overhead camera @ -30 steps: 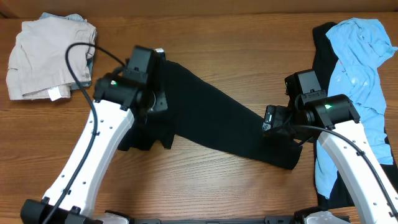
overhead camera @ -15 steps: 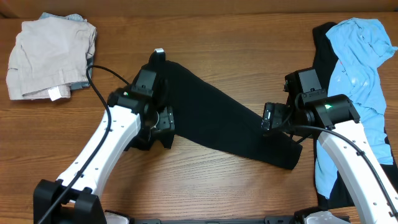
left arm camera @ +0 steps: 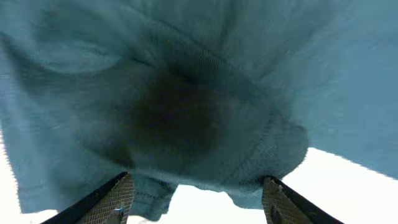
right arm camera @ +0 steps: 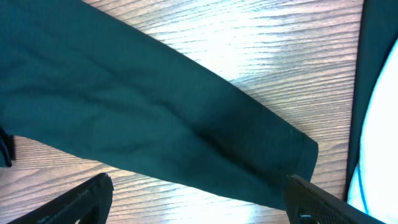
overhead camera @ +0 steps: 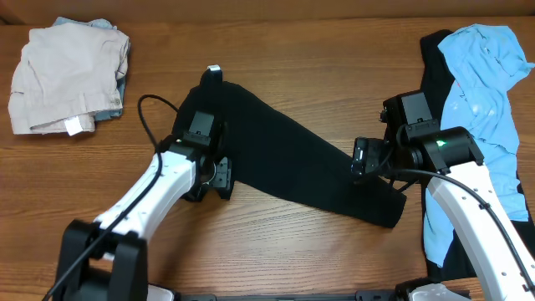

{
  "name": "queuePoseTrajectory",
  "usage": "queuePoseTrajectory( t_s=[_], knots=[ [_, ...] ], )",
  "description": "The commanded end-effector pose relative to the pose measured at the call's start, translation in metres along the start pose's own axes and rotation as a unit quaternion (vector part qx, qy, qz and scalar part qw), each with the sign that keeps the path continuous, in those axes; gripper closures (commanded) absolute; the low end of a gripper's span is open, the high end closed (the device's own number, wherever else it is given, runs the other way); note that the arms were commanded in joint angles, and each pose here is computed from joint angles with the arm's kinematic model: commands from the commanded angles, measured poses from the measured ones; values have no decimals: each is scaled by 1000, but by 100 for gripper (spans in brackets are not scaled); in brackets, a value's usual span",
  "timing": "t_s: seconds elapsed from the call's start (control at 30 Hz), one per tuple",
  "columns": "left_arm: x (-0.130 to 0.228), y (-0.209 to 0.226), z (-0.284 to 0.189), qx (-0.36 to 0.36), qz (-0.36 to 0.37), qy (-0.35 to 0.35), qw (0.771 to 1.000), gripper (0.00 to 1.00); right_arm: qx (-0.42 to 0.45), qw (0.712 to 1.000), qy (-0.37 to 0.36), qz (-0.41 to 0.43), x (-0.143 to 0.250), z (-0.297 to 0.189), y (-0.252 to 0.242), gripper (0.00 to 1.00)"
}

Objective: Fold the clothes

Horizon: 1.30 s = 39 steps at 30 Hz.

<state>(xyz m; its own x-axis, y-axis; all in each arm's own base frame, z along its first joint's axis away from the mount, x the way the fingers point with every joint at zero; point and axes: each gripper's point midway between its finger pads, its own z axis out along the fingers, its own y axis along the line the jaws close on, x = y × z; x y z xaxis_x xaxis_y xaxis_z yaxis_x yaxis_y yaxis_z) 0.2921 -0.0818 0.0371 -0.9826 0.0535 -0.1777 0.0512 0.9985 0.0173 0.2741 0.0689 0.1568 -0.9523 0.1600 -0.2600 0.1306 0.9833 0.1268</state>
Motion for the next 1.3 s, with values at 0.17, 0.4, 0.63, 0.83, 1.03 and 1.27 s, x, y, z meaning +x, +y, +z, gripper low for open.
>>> queuePoseTrajectory(
  t_s=[0.17, 0.4, 0.63, 0.83, 1.03, 1.27],
  knots=[
    [12, 2, 25, -16, 45, 38, 998, 39, -3, 1000, -5, -3, -1, 0, 1, 9],
    [12, 2, 25, -15, 59, 39, 997, 50, -6, 1000, -7, -1, -3, 0, 2, 9],
    [12, 2, 25, -15, 58, 39, 997, 84, -6, 1000, -8, -1, -3, 0, 2, 9],
    [-34, -7, -14, -7, 38, -5, 999, 96, -7, 1000, -10, -1, -4, 0, 3, 9],
    [-122, -22, -137, 20, 29, -125, 992, 96, -19, 1000, -4, -1, -2, 0, 7, 9],
    [-152, -26, -189, 33, 23, -194, 980, 96, -26, 1000, -2, -2, -2, 0, 9, 10]
  ],
)
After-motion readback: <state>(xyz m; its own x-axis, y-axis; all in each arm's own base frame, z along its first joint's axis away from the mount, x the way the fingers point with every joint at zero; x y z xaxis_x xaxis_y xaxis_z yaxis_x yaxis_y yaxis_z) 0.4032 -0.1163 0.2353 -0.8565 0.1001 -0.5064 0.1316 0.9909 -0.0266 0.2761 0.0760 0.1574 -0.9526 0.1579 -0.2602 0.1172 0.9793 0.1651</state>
